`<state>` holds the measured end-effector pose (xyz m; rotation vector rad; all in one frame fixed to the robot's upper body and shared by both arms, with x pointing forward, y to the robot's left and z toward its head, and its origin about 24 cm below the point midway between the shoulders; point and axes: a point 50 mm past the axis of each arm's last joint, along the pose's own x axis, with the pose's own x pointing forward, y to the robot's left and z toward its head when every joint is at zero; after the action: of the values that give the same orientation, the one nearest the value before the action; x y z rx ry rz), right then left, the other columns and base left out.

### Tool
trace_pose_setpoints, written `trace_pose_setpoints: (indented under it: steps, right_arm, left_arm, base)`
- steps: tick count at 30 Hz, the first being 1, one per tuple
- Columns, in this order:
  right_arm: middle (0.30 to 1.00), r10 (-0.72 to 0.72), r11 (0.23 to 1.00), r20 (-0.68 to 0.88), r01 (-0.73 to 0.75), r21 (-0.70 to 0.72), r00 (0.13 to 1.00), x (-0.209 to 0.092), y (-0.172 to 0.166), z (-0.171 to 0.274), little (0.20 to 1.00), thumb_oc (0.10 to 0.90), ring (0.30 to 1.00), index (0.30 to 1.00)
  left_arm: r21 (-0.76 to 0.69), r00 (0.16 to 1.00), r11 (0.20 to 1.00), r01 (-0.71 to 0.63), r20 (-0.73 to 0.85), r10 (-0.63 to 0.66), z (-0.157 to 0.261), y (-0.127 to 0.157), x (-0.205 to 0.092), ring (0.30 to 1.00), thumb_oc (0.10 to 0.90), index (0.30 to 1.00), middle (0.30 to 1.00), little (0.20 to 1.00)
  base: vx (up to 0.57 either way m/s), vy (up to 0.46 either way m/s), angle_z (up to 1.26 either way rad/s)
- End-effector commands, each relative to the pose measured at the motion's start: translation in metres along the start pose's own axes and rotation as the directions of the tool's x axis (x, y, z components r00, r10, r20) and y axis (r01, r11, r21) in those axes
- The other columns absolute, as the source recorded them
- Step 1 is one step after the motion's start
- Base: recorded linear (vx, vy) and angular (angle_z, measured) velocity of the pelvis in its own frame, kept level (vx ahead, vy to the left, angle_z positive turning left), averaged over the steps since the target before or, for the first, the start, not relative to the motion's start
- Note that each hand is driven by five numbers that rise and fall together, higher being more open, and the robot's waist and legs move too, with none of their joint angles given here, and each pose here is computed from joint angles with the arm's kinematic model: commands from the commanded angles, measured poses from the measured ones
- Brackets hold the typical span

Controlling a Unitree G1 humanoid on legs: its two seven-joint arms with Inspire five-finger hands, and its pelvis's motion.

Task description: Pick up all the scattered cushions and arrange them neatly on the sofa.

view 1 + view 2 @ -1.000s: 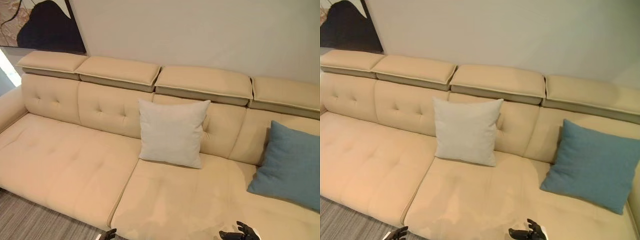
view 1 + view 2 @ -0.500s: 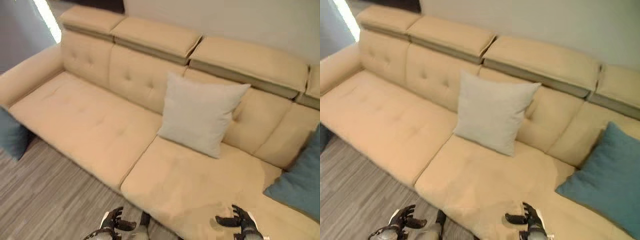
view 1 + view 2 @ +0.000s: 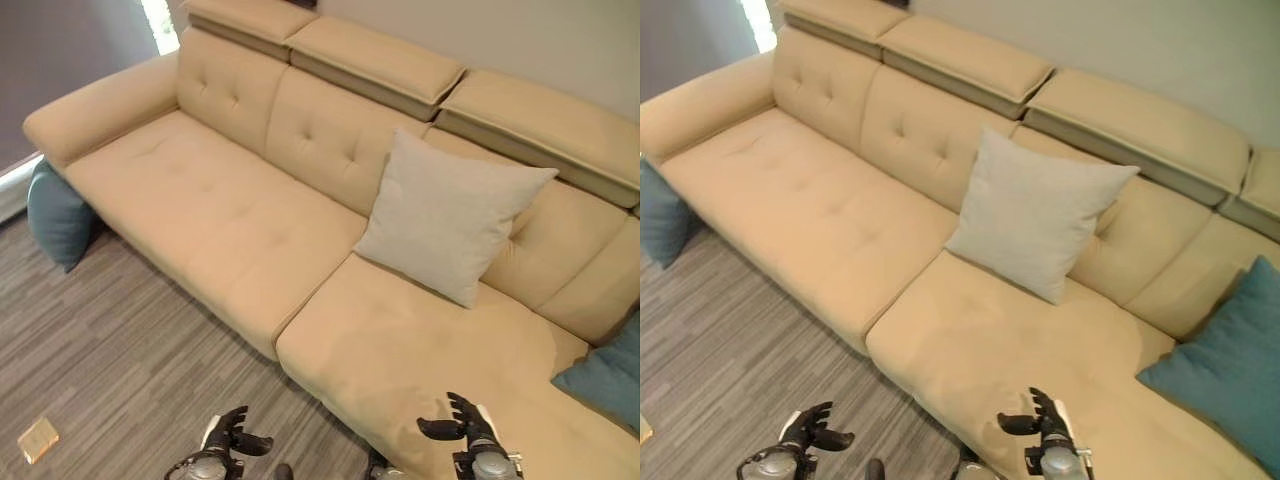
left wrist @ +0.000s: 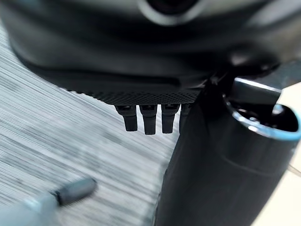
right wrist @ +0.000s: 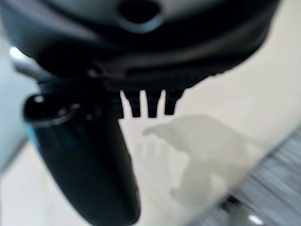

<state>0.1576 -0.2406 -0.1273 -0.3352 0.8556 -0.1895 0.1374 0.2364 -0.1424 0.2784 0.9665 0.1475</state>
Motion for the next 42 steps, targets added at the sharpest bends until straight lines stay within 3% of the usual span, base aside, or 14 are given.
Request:
trace_pose_setpoints:
  steps: [1, 11, 20, 35, 42]
  right_arm:
    - [0.9, -0.051, 0.999, 0.126, 0.05, 0.011, 0.991, 0.006, -0.018, 0.03, 0.9, 0.8, 0.9, 0.9]
    - [0.9, -0.033, 0.999, 0.199, 0.04, -0.032, 0.98, 0.006, -0.022, 0.046, 0.9, 0.8, 0.9, 0.9]
    - [0.9, -0.031, 0.999, 0.136, 0.035, -0.03, 0.99, 0.006, -0.016, 0.033, 0.9, 0.8, 0.9, 0.9]
    - [0.9, 0.053, 0.997, 0.118, -0.046, -0.061, 0.992, 0.004, 0.009, 0.029, 0.9, 0.8, 0.9, 0.9]
    - [0.9, 0.058, 0.995, 0.06, -0.053, -0.08, 0.996, 0.003, 0.007, 0.016, 0.9, 0.8, 0.9, 0.9]
  left_arm:
    - [-0.061, 0.998, 0.996, -0.06, 0.033, 0.062, 0.002, 0.011, 0.0, 0.9, 0.8, 0.9, 0.9, 0.9]
    - [-0.084, 0.999, 0.996, -0.043, 0.013, 0.044, -0.004, 0.004, -0.002, 0.9, 0.8, 0.9, 0.9, 0.9]
    - [-0.066, 0.999, 0.997, -0.043, -0.035, 0.041, -0.014, 0.006, -0.003, 0.9, 0.8, 0.9, 0.9, 0.9]
    - [-0.059, 0.994, 0.995, -0.085, -0.071, 0.08, -0.023, 0.025, -0.005, 0.9, 0.8, 0.9, 0.9, 0.9]
    - [-0.072, 0.993, 0.995, -0.071, -0.095, 0.064, -0.027, 0.019, -0.005, 0.9, 0.8, 0.9, 0.9, 0.9]
  base:
    - [-0.06, -0.057, 0.5]
    - [-0.06, -0.131, 1.17]
    - [-0.05, 0.001, 1.06]
    - [0.12, 0.138, 0.3]
    - [0.35, 0.034, 0.37]
